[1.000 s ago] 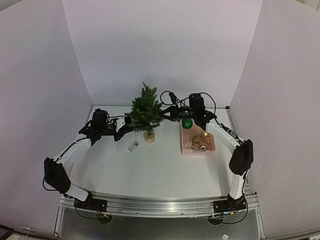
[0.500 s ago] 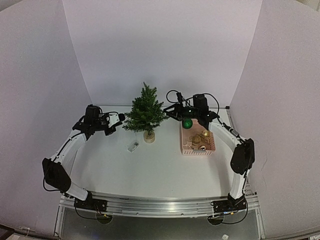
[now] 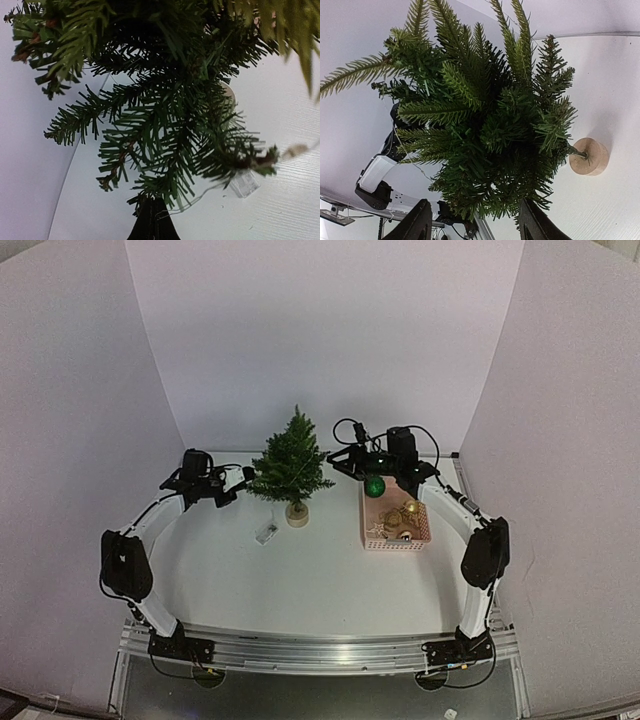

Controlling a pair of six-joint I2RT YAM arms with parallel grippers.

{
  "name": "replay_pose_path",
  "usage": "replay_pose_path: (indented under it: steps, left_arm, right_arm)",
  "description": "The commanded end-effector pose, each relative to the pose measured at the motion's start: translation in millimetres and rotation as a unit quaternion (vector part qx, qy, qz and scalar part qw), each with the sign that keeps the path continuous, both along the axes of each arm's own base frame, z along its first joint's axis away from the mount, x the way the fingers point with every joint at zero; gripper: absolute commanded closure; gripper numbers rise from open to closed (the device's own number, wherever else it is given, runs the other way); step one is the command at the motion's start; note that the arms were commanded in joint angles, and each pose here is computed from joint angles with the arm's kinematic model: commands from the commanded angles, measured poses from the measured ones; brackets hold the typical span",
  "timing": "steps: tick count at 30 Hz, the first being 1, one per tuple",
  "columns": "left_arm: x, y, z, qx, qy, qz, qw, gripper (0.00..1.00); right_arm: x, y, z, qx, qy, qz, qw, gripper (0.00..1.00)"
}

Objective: Decorate the small christmas tree

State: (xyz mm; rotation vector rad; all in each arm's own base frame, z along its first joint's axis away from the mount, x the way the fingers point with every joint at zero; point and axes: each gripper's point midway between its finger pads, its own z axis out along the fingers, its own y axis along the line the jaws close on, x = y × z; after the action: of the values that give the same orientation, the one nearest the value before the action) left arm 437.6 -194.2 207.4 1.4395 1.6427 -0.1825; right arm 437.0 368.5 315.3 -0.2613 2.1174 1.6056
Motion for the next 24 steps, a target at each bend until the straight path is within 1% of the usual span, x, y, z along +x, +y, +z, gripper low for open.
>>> replay_pose_path:
  steps: [1, 6, 10, 16, 19, 24]
  left_arm:
    - [15, -15, 14, -0.056, -0.022, -0.012, 0.998, 1.0]
    - [25, -21, 10, -0.097, -0.015, -0.002, 0.995, 1.0]
    - [28, -25, 4, -0.115, -0.013, -0.003, 0.993, 1.0]
    - [27, -33, -2, -0.159, 0.016, -0.004, 0.987, 1.0]
    - [25, -35, -7, -0.168, 0.023, -0.01, 0.985, 1.0]
    - [27, -33, -15, -0.17, 0.034, 0.005, 0.985, 1.0]
  right_arm:
    - [-13, -4, 49, 0.023, -0.063, 0.008, 0.998, 0.42]
    - [-16, -5, 48, 0.02, -0.069, 0.011, 0.997, 0.41]
    - [-19, -6, 44, 0.018, -0.071, 0.017, 0.997, 0.41]
    - [-23, -5, 49, 0.022, -0.084, 0.028, 0.996, 0.4]
    - [-22, -5, 50, 0.023, -0.088, 0.027, 0.995, 0.4]
    - [-17, -4, 45, 0.023, -0.083, 0.02, 0.996, 0.4]
